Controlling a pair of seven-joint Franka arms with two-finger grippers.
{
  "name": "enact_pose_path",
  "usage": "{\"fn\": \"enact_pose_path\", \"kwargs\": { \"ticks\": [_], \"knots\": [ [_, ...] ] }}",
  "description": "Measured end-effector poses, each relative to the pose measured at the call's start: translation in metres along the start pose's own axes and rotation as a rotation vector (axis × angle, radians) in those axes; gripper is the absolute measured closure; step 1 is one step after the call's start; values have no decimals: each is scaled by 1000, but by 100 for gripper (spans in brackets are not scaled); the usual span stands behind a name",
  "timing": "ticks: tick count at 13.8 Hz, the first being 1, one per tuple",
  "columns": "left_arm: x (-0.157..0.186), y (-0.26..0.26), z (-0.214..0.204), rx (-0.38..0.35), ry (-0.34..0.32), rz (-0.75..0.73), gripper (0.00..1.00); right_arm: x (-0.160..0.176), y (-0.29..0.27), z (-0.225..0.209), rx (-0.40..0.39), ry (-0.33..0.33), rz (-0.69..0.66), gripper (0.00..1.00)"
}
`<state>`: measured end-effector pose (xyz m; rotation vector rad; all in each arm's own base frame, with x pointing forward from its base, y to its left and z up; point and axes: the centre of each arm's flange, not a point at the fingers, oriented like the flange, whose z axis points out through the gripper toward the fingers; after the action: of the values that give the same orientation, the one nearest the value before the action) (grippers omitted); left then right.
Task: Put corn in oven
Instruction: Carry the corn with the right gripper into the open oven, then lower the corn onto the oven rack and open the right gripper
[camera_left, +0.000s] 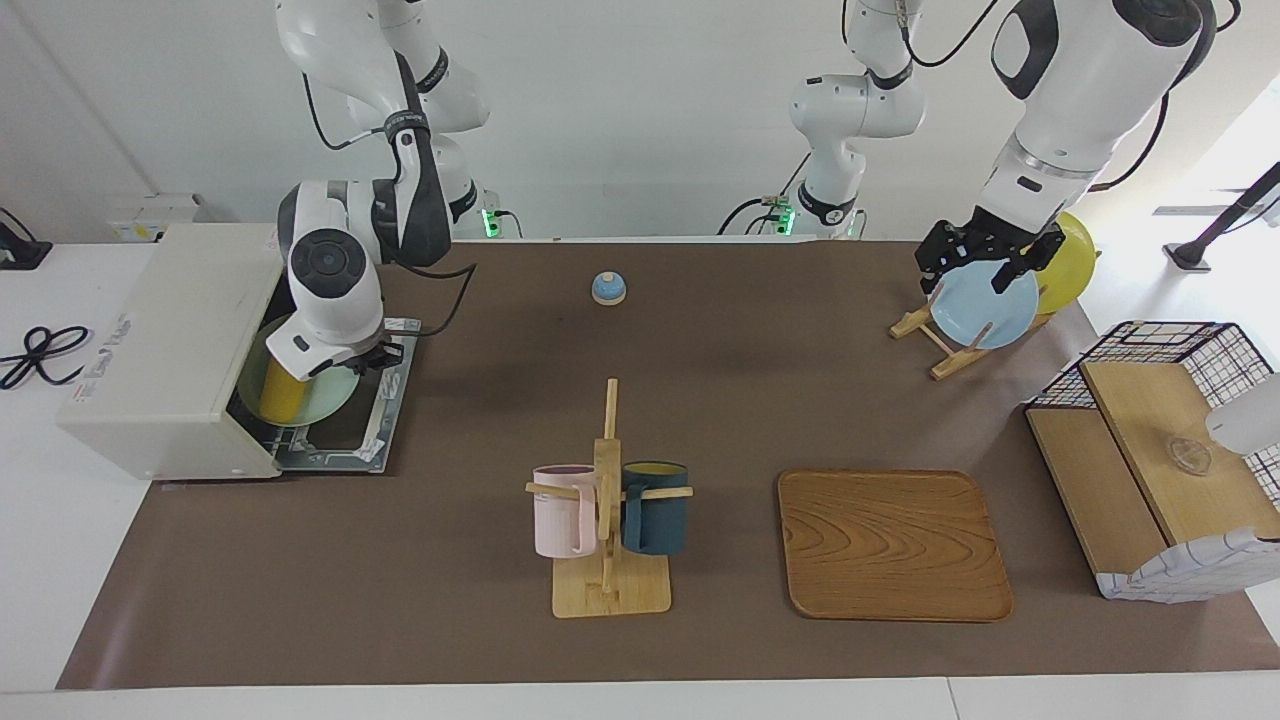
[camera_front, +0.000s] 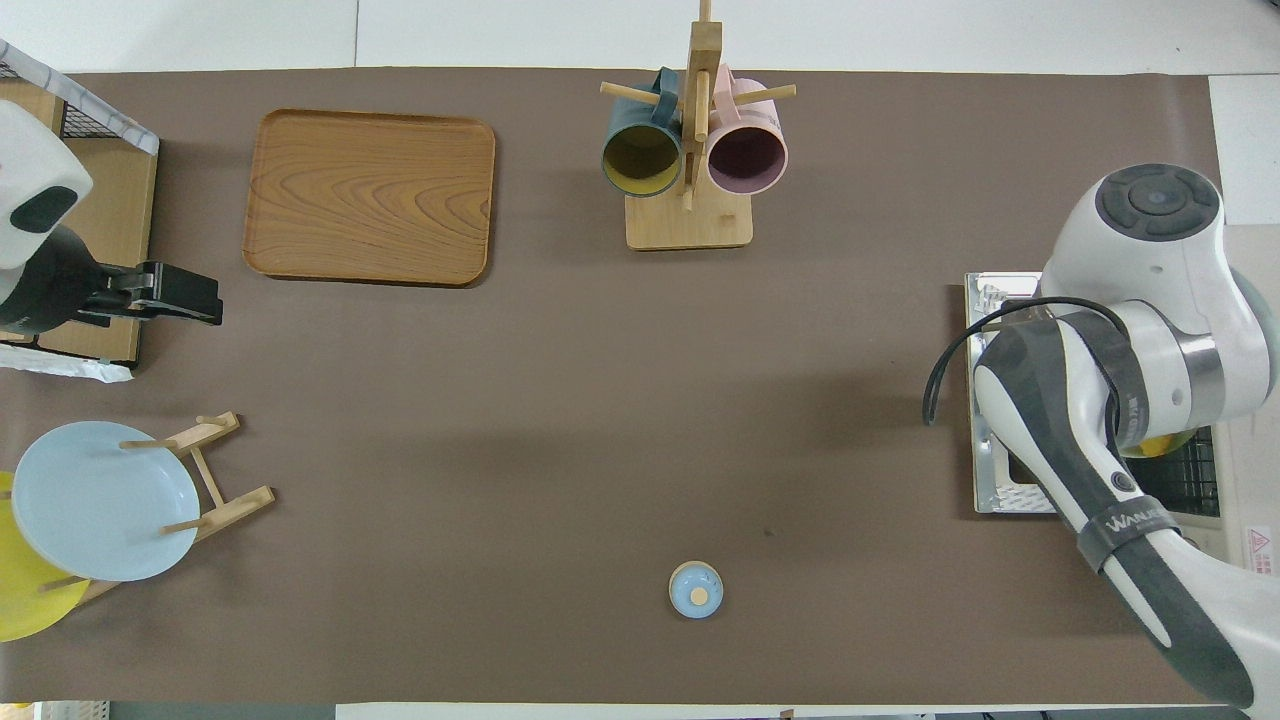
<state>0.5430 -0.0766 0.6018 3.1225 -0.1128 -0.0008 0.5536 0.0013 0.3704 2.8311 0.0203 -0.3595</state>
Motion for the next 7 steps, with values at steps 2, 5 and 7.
{"fn": "enact_pose_path", "kwargs": {
  "ticks": [2,5,7],
  "knots": [
    [0,0,0,0,0,0,0,-5,4,6,-11,2,-20,97],
    [0,0,0,0,1,0,0,-8,12,8,-11,0,-31,97],
    [0,0,0,0,1,0,0,-8,17,14,-7,3,-42,92]
  ]
}}
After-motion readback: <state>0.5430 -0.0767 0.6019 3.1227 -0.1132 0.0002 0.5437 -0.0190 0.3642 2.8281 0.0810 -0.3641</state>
